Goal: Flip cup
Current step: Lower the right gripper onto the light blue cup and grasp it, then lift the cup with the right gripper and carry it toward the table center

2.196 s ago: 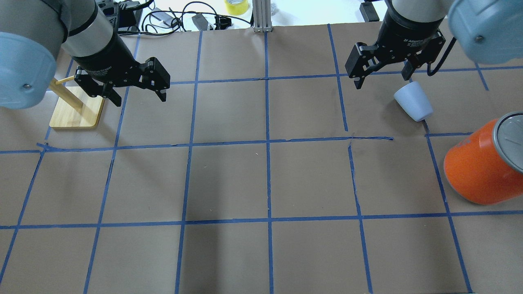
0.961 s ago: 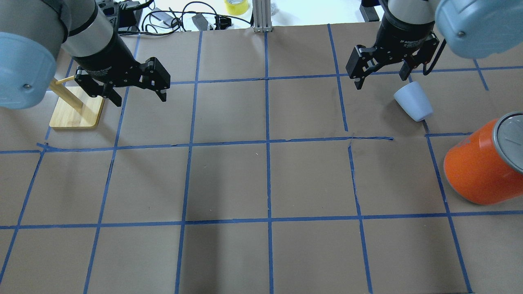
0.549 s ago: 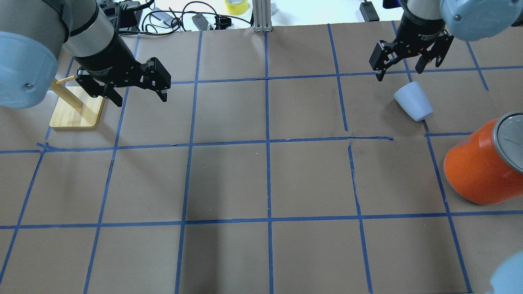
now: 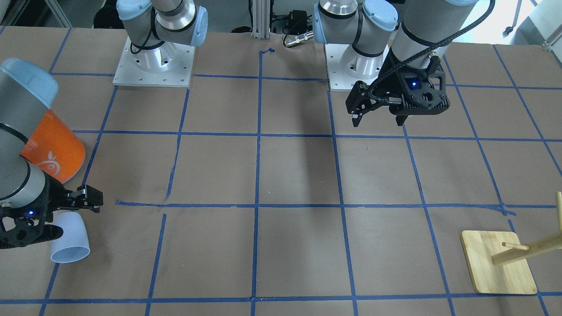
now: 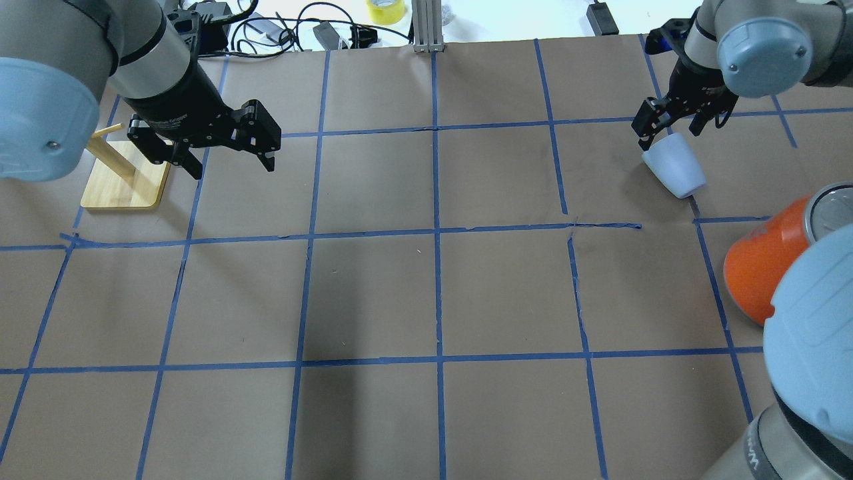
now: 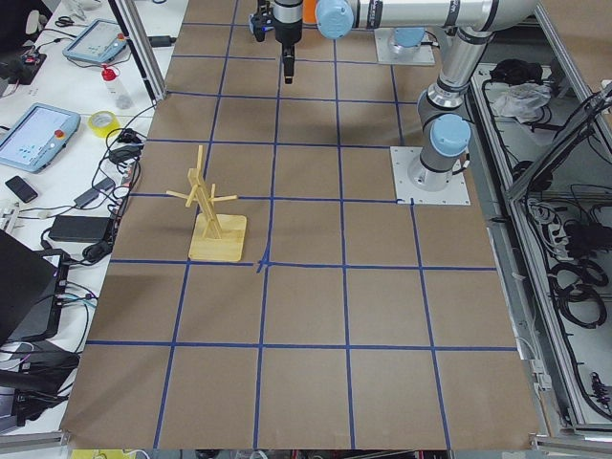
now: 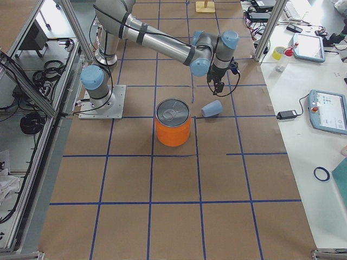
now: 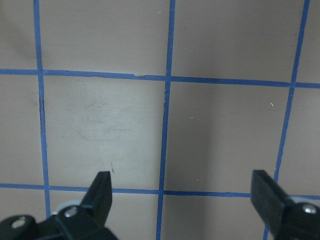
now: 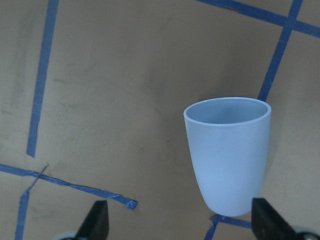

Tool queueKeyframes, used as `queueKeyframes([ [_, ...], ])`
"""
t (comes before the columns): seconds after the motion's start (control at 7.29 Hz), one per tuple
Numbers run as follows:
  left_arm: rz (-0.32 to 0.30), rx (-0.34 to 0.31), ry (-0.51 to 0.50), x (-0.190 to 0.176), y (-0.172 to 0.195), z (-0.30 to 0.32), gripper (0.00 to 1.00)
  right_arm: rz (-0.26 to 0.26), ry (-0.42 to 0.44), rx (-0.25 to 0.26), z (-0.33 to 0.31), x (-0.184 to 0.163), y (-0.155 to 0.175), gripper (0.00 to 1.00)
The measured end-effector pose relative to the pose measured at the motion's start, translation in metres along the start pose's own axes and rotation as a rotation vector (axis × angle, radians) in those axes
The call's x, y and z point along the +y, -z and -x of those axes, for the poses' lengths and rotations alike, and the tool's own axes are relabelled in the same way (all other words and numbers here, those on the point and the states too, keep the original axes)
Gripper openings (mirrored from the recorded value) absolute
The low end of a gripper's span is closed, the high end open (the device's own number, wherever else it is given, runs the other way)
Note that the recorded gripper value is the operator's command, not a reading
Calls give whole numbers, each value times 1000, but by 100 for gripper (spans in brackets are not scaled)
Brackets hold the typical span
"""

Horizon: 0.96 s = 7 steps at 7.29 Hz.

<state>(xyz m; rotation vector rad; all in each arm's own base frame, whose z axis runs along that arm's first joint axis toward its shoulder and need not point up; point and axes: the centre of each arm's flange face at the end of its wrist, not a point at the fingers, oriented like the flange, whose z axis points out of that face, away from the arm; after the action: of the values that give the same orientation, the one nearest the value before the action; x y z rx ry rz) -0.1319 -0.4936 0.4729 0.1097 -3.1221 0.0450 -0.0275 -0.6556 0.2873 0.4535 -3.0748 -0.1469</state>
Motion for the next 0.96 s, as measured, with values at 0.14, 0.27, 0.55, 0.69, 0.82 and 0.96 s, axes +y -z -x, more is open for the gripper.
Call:
queueKeyframes([
  [0.14, 1, 0, 0, 0, 0, 0, 100, 1, 28, 1, -10, 4, -19, 100],
  [0.27, 1, 0, 0, 0, 0, 0, 100, -7, 43, 8, -14, 8, -34, 100],
  [0.55, 1, 0, 0, 0, 0, 0, 100, -44, 59, 35, -21, 14, -49, 100],
  [0.69, 0, 0, 0, 0, 0, 0, 100, -51, 67, 38, -30, 17, -55, 100],
  [0.82, -2, 0, 0, 0, 0, 0, 100, -55, 68, 39, -38, 19, -60, 100],
  [0.96, -4, -1, 0, 0, 1, 0, 100, -60, 64, 41, -42, 17, -68, 100],
])
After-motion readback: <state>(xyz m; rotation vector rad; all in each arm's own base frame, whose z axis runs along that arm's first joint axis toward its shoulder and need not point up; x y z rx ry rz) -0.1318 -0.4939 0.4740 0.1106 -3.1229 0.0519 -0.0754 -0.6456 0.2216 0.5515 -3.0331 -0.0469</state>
